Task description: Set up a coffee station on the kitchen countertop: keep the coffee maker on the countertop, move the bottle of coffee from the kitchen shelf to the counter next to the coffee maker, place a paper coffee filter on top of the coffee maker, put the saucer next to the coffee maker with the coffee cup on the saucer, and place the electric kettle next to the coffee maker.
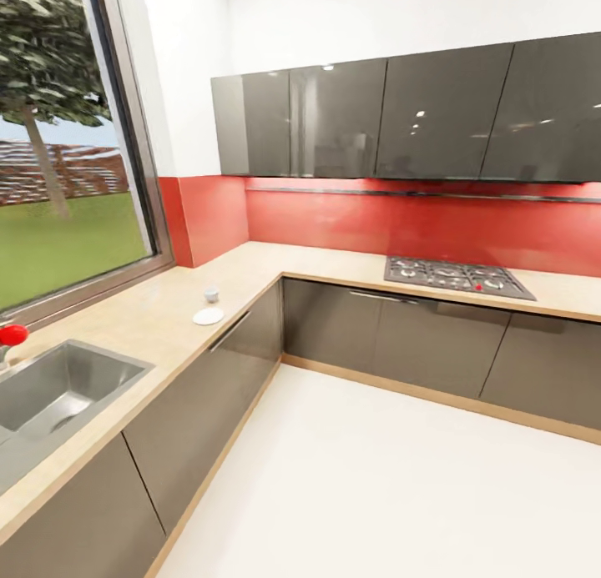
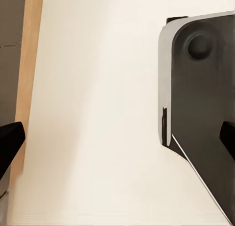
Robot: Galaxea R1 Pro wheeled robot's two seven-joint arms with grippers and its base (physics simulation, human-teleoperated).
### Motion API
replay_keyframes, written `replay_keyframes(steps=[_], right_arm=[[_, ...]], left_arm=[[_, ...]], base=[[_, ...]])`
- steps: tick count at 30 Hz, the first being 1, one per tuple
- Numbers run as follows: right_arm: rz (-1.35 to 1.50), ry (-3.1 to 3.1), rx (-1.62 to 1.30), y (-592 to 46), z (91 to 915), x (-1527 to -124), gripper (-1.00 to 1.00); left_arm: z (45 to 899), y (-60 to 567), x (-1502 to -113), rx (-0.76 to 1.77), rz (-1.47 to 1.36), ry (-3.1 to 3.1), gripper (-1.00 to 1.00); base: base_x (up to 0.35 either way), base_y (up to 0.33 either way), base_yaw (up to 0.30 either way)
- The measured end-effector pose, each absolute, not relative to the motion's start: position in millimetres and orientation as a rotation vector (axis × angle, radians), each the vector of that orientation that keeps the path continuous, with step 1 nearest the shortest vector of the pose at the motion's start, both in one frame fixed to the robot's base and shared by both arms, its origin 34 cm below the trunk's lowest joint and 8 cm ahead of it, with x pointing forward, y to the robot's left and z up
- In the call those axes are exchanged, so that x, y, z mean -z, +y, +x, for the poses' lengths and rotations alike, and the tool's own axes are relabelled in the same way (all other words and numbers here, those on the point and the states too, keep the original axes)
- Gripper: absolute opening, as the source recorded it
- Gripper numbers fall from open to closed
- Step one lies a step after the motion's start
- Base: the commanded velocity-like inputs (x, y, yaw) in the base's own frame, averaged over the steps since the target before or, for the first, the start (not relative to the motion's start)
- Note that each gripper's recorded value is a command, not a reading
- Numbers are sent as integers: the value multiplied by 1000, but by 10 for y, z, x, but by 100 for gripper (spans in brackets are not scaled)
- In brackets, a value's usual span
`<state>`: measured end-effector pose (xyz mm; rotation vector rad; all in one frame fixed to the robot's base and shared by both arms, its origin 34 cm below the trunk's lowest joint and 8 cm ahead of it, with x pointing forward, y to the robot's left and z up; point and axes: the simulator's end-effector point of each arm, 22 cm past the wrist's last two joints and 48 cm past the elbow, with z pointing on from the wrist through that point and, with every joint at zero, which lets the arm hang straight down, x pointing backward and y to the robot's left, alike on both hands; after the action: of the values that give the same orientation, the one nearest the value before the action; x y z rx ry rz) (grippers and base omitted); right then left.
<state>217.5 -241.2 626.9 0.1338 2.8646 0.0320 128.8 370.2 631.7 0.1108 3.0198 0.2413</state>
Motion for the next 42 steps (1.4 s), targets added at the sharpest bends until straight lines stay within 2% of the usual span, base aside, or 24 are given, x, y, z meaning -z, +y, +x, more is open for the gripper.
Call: replay_keyframes(steps=[21, 42], right_arm=[[134, 2868, -32, -2412, 2161, -6266, 100], [144, 2867, -29, -2421, 2161, -6266, 100]], left_arm=[[1283, 3694, -6316, -239, 111, 3021, 100], [1283, 3622, -6305, -225, 109, 3022, 100]], base=[[339, -15, 0], [312, -168, 0]])
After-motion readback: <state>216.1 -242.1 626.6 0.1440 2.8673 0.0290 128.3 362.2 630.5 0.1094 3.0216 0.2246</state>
